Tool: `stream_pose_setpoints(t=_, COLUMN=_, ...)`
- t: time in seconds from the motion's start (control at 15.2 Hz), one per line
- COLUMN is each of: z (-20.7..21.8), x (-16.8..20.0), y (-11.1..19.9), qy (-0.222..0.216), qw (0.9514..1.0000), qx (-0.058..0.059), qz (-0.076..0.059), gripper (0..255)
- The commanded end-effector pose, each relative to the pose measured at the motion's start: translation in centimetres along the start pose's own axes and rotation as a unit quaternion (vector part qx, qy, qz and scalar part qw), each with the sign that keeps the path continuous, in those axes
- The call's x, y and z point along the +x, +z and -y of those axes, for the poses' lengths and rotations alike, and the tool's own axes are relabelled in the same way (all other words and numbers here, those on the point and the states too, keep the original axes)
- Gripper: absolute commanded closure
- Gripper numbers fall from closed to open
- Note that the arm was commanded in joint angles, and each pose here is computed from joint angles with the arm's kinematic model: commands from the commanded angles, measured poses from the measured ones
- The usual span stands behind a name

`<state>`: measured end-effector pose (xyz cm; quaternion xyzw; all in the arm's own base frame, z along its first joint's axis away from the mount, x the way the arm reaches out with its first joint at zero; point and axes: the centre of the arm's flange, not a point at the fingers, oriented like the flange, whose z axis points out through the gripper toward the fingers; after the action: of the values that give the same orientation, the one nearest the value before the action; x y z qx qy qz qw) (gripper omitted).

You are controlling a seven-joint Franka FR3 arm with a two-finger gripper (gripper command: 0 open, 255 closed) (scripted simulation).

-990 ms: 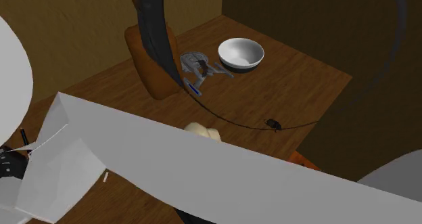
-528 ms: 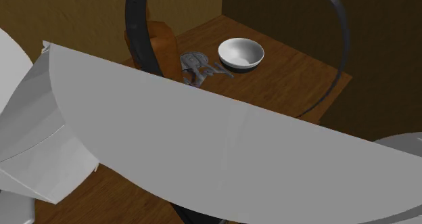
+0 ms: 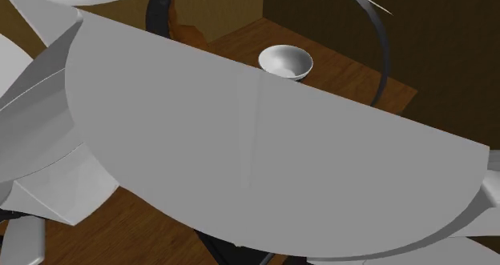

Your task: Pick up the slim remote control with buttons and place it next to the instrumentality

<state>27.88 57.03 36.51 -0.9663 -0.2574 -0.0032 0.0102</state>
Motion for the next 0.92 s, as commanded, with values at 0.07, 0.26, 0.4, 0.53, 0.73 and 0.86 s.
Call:
stream_pose_setpoints(t=0.07, z=0.3, x=-0.9, y=2.1, qy=-0.016, qw=0.9997, qx=-0.013, qz=0.01, gripper=255)
stream_pose_setpoints(t=0.26, z=0.3, x=-0.9, y=2.1, qy=-0.016, qw=0.9997, qx=-0.013, qz=0.01, gripper=255)
stream_pose_setpoints(t=0.4, z=0.2, x=-1.2, y=2.1, qy=-0.016, qw=0.9997, qx=-0.013, qz=0.01, gripper=0)
stream_pose_setpoints(t=0.53, z=-0.1, x=-0.9, y=2.2, qy=-0.016, qw=0.9997, qx=-0.013, qz=0.009, gripper=0)
stream_pose_setpoints(t=0.73, z=0.3, x=-0.9, y=2.1, qy=-0.016, qw=0.9997, qx=-0.013, qz=0.01, gripper=0)
stream_pose_setpoints(t=0.86, z=0.4, x=-0.9, y=-0.5, qy=-0.016, qw=0.9997, qx=-0.013, qz=0.01, gripper=0)
